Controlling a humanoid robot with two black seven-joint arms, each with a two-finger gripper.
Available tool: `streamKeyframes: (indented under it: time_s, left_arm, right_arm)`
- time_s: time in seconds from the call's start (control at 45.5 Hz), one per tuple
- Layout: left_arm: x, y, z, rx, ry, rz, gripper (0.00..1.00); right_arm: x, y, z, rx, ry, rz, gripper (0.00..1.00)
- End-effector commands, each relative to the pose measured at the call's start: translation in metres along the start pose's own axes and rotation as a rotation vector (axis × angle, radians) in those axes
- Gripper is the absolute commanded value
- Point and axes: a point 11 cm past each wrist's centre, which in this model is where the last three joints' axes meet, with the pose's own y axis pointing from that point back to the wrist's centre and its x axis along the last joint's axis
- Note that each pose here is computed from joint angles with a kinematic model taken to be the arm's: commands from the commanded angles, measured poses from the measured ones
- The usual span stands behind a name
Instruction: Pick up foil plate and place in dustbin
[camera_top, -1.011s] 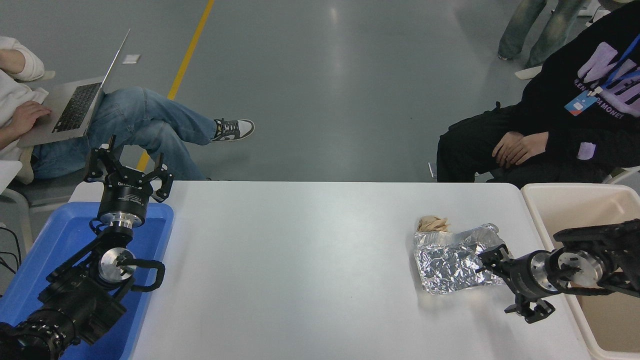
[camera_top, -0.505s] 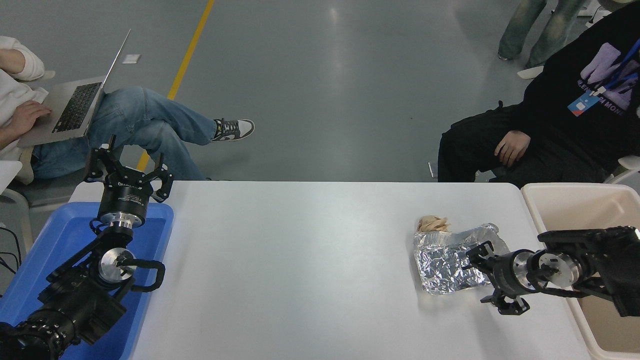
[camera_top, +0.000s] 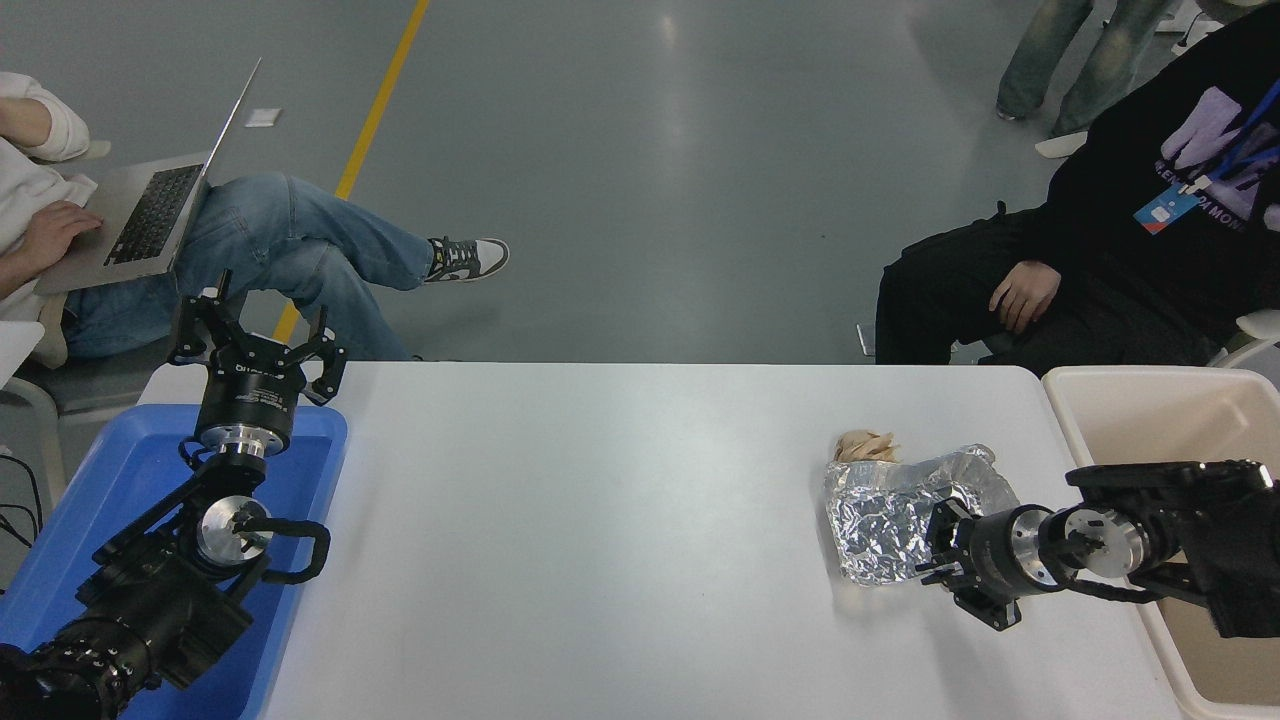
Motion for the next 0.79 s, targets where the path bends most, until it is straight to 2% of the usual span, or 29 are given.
streamKeyframes:
  time_s: [0.0,0.154,0.308,0.418,0.527,0.703,0.769]
  left_arm:
    - [0.000,0.000,0.000,-0.001,0.001,-0.001,0.99]
    - [0.000,0.000,0.000,0.001,-0.001,0.000,0.99]
    - [0.000,0.000,0.000,-0.001,0.001,-0.001,0.99]
    - [0.001,0.000,0.000,0.001,-0.001,0.001,0.99]
    - [0.000,0.000,0.000,0.000,0.000,0.001,0.99]
    - [0.001,0.000,0.000,0.002,-0.002,0.001,0.99]
    - [0.000,0.000,0.000,0.002,-0.001,0.000,0.99]
  right_arm:
    - [0.001,0.001,0.001,-0.004,0.005,0.001,0.00]
    - [0.006,0.012,0.009,-0.050,0.069,0.013,0.00]
    - [0.022,0.050,0.004,-0.097,0.247,0.023,0.00]
    - [0.028,0.082,-0.007,-0.107,0.322,-0.021,0.00]
    - [0.032,0.122,-0.031,-0.140,0.471,-0.063,0.00]
    - [0.027,0.185,-0.065,-0.143,0.584,-0.153,0.00]
    - [0.029,0.215,-0.086,-0.120,0.637,-0.098,0.00]
